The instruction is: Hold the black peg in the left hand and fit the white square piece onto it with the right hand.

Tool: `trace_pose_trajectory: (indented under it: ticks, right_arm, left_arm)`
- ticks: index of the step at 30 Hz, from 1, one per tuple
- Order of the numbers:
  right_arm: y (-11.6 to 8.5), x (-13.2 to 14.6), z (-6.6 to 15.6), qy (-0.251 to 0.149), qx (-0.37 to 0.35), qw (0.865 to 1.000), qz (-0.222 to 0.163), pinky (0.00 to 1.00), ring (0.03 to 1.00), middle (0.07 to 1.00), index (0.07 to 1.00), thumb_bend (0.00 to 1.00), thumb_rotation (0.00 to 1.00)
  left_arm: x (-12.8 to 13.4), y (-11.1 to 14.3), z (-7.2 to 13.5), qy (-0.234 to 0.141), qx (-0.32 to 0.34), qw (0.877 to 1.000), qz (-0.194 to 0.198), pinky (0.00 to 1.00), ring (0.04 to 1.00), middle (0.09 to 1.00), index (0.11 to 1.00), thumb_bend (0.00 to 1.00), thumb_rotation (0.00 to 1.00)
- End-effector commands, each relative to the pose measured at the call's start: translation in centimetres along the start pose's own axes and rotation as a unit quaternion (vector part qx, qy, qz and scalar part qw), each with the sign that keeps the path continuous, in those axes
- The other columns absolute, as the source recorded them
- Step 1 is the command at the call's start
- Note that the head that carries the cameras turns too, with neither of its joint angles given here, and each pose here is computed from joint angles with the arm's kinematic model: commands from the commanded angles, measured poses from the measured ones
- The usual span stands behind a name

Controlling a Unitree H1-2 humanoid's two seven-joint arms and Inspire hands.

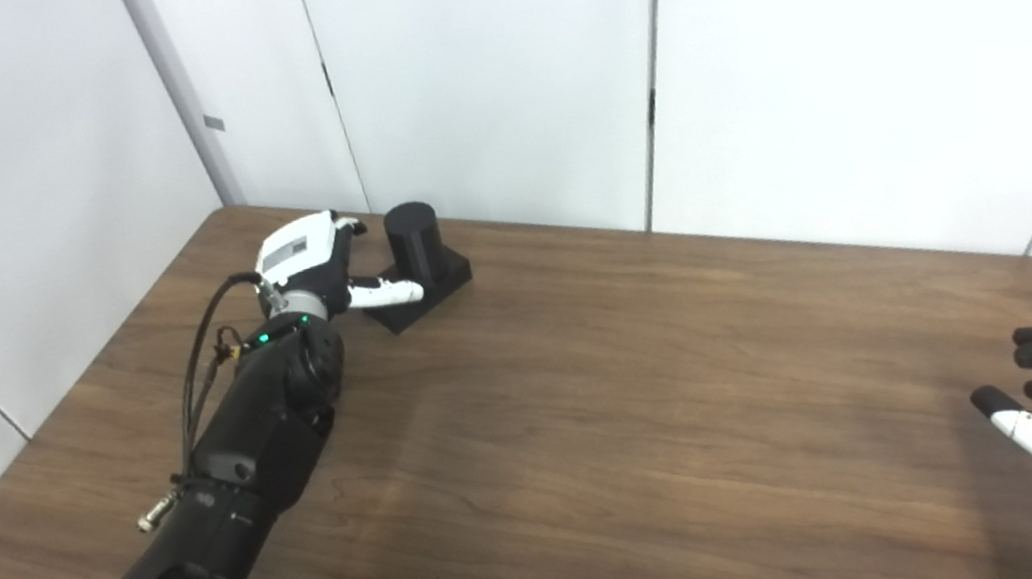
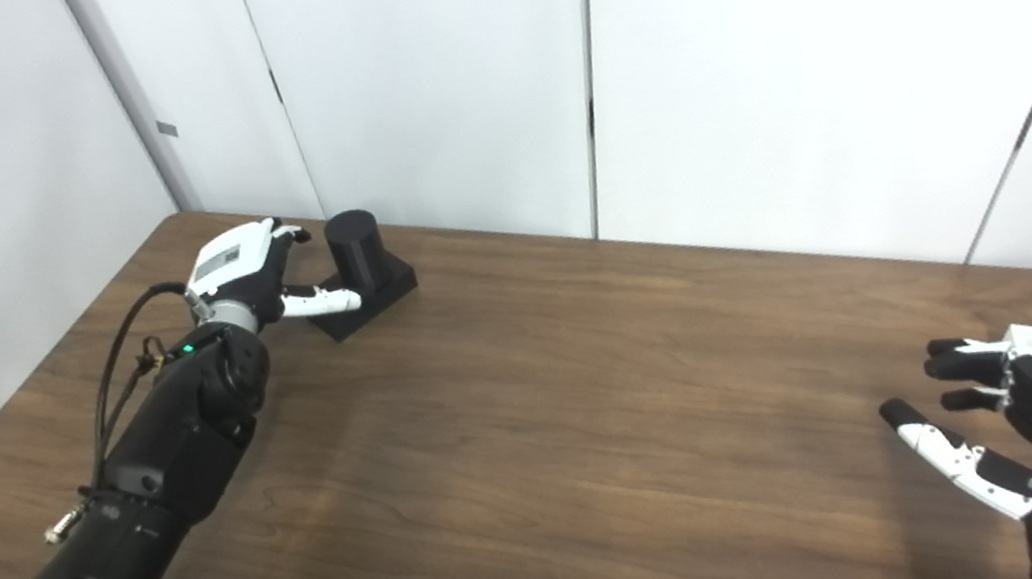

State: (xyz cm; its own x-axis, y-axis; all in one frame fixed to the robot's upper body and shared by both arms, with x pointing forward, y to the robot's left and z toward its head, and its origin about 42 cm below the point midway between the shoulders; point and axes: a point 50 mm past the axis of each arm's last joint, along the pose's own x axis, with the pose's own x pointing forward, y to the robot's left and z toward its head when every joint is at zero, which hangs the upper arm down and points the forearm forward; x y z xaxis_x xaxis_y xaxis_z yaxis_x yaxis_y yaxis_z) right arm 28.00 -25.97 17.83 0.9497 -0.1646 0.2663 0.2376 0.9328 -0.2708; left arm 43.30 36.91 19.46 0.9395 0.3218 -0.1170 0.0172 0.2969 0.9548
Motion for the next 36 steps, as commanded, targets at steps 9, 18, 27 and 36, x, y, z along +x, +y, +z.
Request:
trace_pose_trajectory:
  ticks: [9, 18, 27, 36]
  right_arm:
    - [-0.4, 0.6, 1.7, -0.034, 0.000, 0.999, -0.013, 0.56, 0.642, 0.653, 0.491, 0.49, 0.12]
    - [-0.6, 0.6, 1.7, -0.036, 0.002, 0.999, -0.014, 0.57, 0.648, 0.651, 0.491, 0.49, 0.12]
    - [-0.5, 0.5, 1.7, -0.036, 0.008, 0.999, -0.012, 0.57, 0.647, 0.657, 0.491, 0.49, 0.12]
    - [-0.7, 0.4, 1.7, -0.035, 0.007, 0.999, -0.012, 0.55, 0.635, 0.657, 0.492, 0.49, 0.12]
  left_arm:
    - [1.5, 2.2, 1.2, -0.006, 0.005, 1.000, 0.027, 0.99, 1.000, 0.995, 0.850, 1.00, 0.60]
    - [1.4, 1.3, 1.3, -0.004, 0.013, 1.000, 0.007, 1.00, 1.000, 1.000, 0.868, 1.00, 0.64]
    - [1.6, 0.7, 1.5, -0.010, 0.021, 1.000, 0.004, 1.00, 1.000, 0.995, 0.851, 1.00, 0.61]
    - [2.0, 0.2, 1.5, -0.013, 0.072, 0.997, -0.002, 0.99, 1.000, 0.990, 0.845, 0.92, 0.54]
